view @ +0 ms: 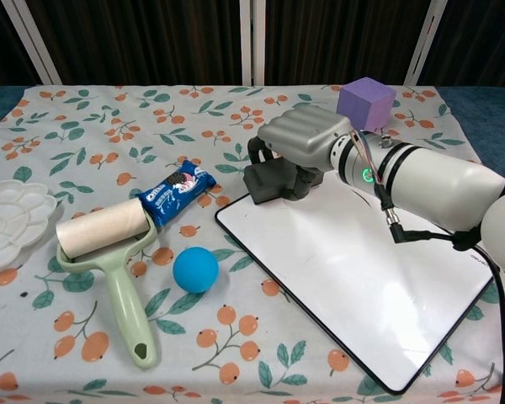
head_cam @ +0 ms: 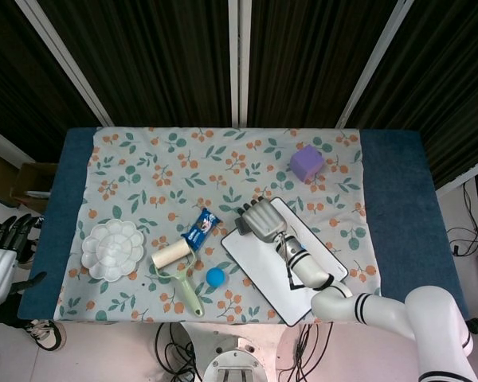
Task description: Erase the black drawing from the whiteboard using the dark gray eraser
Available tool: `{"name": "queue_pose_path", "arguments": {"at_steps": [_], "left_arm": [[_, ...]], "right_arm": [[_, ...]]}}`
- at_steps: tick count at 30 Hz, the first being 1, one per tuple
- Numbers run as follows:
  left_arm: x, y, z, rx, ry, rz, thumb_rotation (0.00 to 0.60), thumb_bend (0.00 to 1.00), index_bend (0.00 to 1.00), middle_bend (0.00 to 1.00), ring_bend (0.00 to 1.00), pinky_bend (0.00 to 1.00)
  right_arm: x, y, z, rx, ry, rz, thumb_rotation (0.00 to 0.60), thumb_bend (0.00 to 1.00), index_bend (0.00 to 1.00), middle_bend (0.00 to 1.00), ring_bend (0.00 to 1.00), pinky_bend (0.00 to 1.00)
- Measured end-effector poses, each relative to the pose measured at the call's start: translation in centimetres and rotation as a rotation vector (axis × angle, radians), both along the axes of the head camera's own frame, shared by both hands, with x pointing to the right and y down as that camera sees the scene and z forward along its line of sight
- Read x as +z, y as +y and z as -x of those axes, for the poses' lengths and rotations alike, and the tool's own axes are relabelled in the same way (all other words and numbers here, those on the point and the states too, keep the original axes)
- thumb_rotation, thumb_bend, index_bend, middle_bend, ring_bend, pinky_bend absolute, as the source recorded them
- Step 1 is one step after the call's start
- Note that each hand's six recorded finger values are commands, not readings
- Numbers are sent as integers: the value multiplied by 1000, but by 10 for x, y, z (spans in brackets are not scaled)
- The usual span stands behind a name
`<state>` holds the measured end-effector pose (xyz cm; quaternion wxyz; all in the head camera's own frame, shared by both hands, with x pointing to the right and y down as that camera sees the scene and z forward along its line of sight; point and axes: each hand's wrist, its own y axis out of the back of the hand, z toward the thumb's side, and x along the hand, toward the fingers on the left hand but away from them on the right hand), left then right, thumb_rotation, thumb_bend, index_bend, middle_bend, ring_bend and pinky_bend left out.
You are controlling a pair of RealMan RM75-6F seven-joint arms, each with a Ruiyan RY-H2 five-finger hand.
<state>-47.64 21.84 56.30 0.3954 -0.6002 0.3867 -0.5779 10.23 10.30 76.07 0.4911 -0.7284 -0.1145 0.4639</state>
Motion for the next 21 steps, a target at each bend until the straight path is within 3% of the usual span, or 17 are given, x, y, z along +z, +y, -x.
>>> {"name": "queue_pose_path", "arguments": {"at_steps": [9,21], "left_arm": [[-3,-1,-3,9,5,-9,600,0,75,73,36,161],[1,1,-9,25,10,0,600,0,75,72,36,161]], "right_arm": [[1,14,2,-37,8,23,600,319,908,788,689,798],[-17,36,-34,-91,33,61,600,318,909,788,689,799]]}}
